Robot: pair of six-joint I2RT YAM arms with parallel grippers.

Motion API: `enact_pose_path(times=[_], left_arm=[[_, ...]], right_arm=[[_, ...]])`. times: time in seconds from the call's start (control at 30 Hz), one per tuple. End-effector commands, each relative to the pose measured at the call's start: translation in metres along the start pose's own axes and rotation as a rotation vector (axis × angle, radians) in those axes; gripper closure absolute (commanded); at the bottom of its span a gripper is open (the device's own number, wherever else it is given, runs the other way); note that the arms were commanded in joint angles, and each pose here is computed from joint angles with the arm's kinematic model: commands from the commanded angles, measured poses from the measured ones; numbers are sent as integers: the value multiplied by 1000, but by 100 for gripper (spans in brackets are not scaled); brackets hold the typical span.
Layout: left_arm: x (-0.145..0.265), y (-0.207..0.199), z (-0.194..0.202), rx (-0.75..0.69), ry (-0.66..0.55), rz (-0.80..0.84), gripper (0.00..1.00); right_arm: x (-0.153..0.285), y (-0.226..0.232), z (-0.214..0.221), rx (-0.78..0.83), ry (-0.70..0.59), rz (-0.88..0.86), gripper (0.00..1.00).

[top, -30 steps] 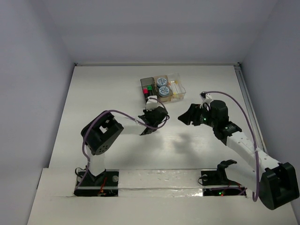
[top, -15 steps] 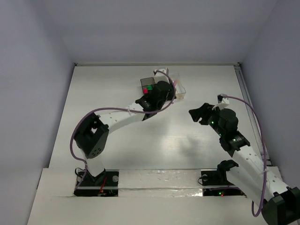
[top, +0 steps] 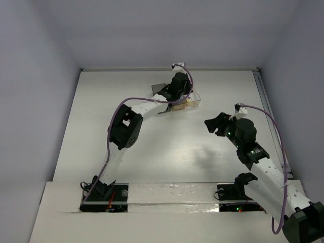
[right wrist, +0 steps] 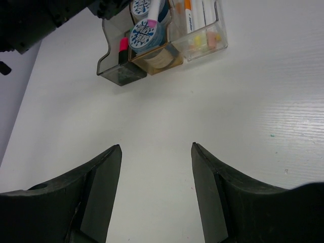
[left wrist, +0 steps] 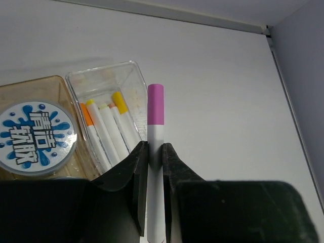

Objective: Sort the stationery into containers
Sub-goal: Place the pen in the storage box.

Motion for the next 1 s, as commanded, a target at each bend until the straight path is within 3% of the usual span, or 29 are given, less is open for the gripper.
enact_pose_path(times=[0.0, 0.3, 0.47, 0.57, 0.6, 0.67, 0.8, 0.97], left_arm=[[-2, -21, -30, 41, -69, 72, 100], [-26, -2, -8, 81, -51, 34, 100], [-32, 2, -8, 97, -55, 33, 93], [-31, 3, -10, 95, -65, 28, 83], [-29, 2, -12, 96, -73, 31, 71], [-29, 7, -16, 96, -81, 29, 58], [-8, -3, -44, 81, -145, 68, 38], [30, -13, -80, 41, -227, 111, 35]], right_arm=[[-2, 4, -6, 14, -43, -22, 37], [-4, 4, -3, 14, -29, -29, 37], [-6, 3, -1, 16, -21, -28, 37], [-6, 2, -1, 15, -19, -24, 37], [-6, 2, 0, 15, -20, -23, 37], [-7, 2, -1, 15, -19, -24, 37], [-7, 0, 0, 17, -21, -14, 37], [-7, -2, -1, 18, -33, -2, 37]])
Point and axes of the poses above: each gripper's point midway between its finger pads, its own x axis back along the fingers, its own y axis along the line the jaws close on, z = x × y, the point moved 7 cm from there along x, back along the fingers, and after that the axes turned 6 degrees about -x, right-handed, at the moved point
